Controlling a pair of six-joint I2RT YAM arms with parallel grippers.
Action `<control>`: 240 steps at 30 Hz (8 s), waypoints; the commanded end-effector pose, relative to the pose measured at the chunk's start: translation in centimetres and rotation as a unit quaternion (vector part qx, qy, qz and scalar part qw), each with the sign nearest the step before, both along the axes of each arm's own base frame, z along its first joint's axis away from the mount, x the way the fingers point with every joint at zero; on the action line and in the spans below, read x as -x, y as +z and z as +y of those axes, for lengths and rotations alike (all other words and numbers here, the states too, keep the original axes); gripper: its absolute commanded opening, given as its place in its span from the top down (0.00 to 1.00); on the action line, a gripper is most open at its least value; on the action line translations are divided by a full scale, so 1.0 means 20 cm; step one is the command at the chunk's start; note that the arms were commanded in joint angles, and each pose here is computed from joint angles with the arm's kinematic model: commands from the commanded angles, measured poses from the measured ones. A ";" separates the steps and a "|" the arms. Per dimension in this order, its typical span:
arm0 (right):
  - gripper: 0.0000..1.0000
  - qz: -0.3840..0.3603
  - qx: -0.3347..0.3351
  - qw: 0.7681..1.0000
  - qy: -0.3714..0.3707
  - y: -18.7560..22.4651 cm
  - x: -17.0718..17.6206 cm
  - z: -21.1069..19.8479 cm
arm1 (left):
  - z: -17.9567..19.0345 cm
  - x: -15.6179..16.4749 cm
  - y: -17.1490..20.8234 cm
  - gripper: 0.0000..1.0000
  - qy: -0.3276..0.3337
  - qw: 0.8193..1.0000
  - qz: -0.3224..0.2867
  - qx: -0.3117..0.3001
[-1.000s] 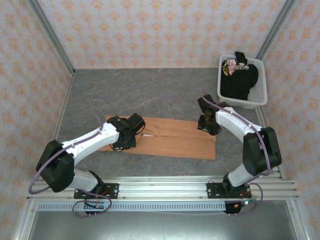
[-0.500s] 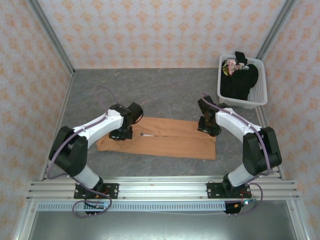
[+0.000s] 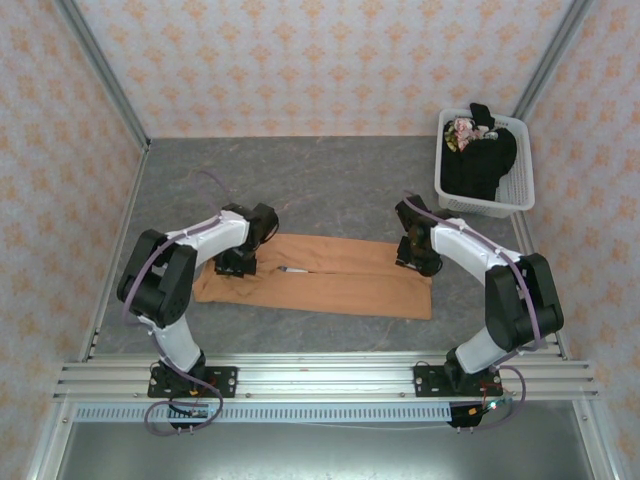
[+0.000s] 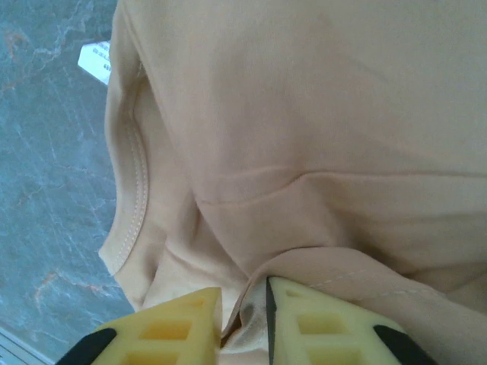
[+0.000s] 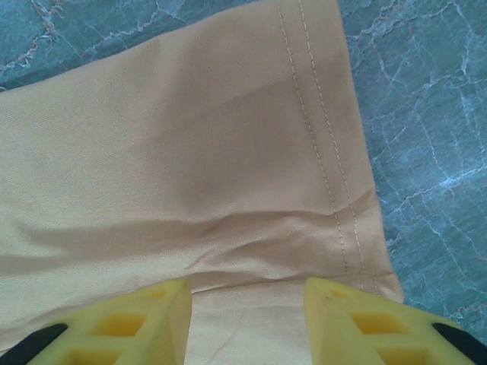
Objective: Fold and stack the t-shirts
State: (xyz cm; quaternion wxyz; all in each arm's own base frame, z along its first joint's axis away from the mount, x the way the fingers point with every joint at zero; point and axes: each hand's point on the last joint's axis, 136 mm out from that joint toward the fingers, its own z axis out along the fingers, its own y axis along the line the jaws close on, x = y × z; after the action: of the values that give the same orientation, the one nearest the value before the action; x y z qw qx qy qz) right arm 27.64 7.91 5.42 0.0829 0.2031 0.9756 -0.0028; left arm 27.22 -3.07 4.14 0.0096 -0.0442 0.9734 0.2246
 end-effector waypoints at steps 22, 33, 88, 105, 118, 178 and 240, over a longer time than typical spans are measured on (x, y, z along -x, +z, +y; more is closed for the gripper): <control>0.57 -0.035 -0.015 0.999 -0.017 0.08 -0.06 -0.06 | -0.26 0.09 0.18 0.71 0.257 0.929 -0.129 0.231; 0.65 0.039 0.022 0.999 -0.006 -0.14 -0.09 -0.10 | -0.11 0.04 -0.07 0.76 0.322 0.929 -0.090 0.157; 0.47 -0.033 -0.145 0.988 -0.031 0.41 0.23 0.25 | -0.85 -0.75 0.49 0.39 0.152 0.879 -0.157 0.425; 0.48 0.098 -0.172 0.979 0.039 0.00 0.43 0.26 | -1.12 0.39 -0.05 0.43 0.200 0.885 -0.007 0.421; 0.49 0.115 -0.159 0.979 0.051 -0.09 0.48 0.32 | -1.08 0.38 -0.14 0.93 0.179 0.912 -0.006 0.369; 1.00 0.005 -0.133 0.990 0.036 0.40 0.01 0.54 | -0.90 -0.01 0.48 1.00 0.166 0.869 -0.189 0.427; 0.43 0.045 -0.277 0.956 -0.087 -0.13 -0.23 0.56 | -0.92 -0.37 -0.14 0.44 0.393 0.766 -0.190 0.473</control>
State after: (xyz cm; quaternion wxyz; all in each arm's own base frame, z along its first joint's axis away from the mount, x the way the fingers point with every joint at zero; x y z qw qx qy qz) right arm 31.56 18.54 3.30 -0.0220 0.2848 0.9289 0.2356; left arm 30.16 -19.39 1.77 0.0295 -0.4662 0.8526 -0.2341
